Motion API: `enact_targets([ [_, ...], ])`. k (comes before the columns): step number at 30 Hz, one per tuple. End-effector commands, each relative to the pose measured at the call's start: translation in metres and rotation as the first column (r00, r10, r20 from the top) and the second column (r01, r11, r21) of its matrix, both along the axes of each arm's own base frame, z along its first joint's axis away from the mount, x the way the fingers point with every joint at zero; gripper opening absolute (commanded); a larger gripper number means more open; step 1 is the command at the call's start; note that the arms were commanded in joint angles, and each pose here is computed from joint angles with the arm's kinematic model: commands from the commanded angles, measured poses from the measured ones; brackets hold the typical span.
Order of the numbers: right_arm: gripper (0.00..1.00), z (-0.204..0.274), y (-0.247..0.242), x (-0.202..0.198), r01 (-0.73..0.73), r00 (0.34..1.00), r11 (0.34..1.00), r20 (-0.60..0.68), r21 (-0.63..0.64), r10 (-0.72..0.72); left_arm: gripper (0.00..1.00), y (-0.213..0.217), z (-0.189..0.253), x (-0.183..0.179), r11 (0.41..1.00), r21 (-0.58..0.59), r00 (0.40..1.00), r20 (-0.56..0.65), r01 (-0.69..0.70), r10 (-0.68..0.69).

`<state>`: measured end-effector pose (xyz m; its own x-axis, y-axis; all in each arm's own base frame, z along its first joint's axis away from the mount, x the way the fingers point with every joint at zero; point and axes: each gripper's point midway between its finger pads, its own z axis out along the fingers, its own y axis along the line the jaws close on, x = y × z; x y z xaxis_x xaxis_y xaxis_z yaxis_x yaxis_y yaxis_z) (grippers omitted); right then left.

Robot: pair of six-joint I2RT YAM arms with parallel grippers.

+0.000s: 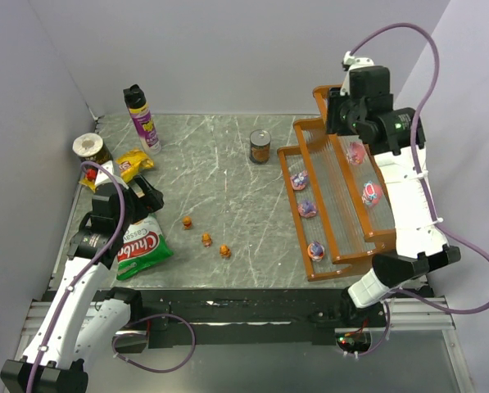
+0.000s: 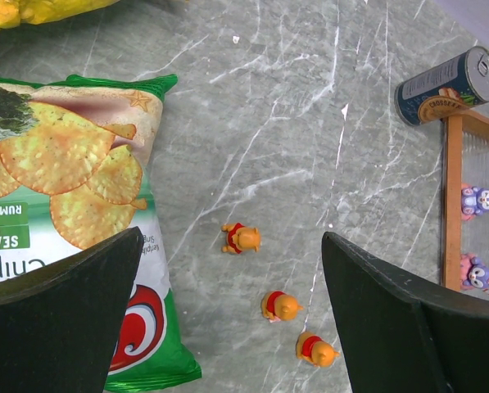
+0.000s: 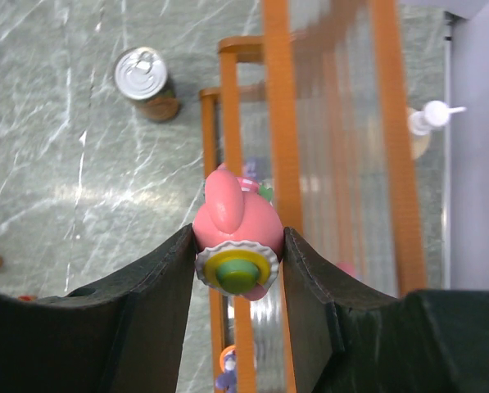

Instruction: Place and organize the plastic toys onto the shelf

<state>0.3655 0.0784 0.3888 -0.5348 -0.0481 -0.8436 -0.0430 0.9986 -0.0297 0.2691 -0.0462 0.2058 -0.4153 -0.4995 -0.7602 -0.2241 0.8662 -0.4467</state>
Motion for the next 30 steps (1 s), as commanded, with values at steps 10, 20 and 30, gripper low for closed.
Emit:
enact_targets([
  [10,0.03,0.007,-0.036,0.044,-0.013,1.0,0.999,0.008,0.043,0.013,0.96,0.0,0.009,0.006,1.0,0.004,1.0,0.026,0.007,-0.007],
  [20,0.04,-0.019,-0.045,0.055,-0.04,0.996,0.997,-0.075,0.065,0.045,0.96,0.0,0.008,0.007,1.0,0.002,1.0,0.022,0.008,-0.008],
  [30,0.06,-0.034,-0.063,0.058,0.023,0.991,1.0,-0.132,-0.011,-0.025,0.96,0.0,0.008,0.007,1.0,0.0,1.0,0.022,0.009,-0.009],
])
